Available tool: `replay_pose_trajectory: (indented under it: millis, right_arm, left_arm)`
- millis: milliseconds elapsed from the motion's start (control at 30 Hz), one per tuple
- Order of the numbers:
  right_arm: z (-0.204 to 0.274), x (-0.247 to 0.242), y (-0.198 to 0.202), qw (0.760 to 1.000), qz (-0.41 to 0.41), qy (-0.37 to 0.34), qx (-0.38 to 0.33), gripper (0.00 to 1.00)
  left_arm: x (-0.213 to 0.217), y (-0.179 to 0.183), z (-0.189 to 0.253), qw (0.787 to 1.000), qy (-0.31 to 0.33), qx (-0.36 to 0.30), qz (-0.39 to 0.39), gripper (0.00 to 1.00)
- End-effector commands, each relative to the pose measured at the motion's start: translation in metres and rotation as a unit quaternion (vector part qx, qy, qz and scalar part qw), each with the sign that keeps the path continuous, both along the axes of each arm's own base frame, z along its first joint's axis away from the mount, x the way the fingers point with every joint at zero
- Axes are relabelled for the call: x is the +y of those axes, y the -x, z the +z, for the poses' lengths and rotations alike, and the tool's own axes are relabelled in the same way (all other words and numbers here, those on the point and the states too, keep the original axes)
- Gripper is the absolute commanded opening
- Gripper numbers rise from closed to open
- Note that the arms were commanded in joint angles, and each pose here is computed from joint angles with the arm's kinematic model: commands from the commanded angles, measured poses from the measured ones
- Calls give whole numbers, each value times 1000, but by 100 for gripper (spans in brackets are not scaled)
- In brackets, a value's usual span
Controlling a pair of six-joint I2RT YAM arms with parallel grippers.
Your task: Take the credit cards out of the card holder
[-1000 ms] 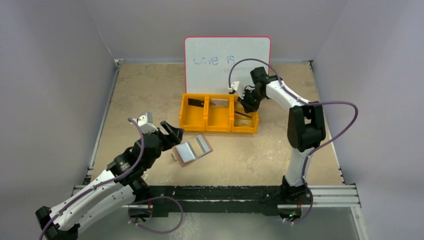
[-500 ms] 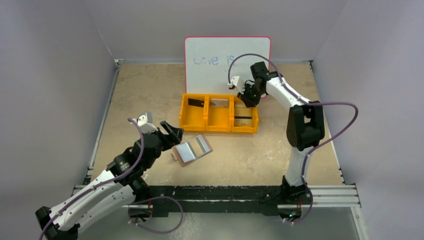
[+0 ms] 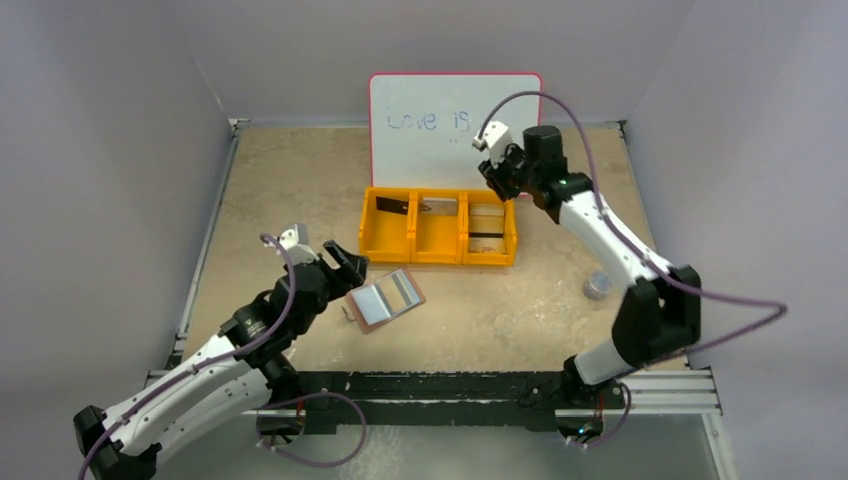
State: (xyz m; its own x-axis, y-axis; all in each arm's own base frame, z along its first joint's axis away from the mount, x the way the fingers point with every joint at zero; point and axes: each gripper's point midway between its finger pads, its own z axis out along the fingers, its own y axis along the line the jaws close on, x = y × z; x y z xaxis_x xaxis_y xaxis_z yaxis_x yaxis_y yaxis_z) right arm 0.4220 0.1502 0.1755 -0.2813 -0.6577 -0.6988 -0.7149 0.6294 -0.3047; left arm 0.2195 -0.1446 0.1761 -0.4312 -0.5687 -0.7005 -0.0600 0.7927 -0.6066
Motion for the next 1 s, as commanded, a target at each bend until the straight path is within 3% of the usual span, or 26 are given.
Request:
replay_pose_trajectory:
  millis: [0,100,367,433,600,800,867,967]
  right_arm:
    - [93,35,10,957,-81,-273,-65,45]
    - [87,50,36,928,-96,-361,5,46]
    - [31,74,84,873,-124,-444,158,43]
    - [12,81,95,871,-137,-435,182,43]
    - [-13,100,120,899,-177,-371,150,43]
    - [-53,103,142,879,-226,-369,198,44]
    - [-61,116,152,874,-221,-376,214,43]
    - [-81,135,166,875,-207,-355,255,44]
  left_arm:
    - [-3,-11,9,1000,14,-8,23,75]
    - [-4,-15,6,999,13,2,35,75]
    - [-13,-18,-1,999,25,25,39,75]
    - [-15,-18,-1,998,34,30,42,75]
    - [-6,-10,-24,996,33,55,57,75]
    - [-15,4,-67,990,89,100,53,75]
    - [-30,-5,-48,991,115,58,23,75]
    - [-19,-13,-45,996,26,76,42,80]
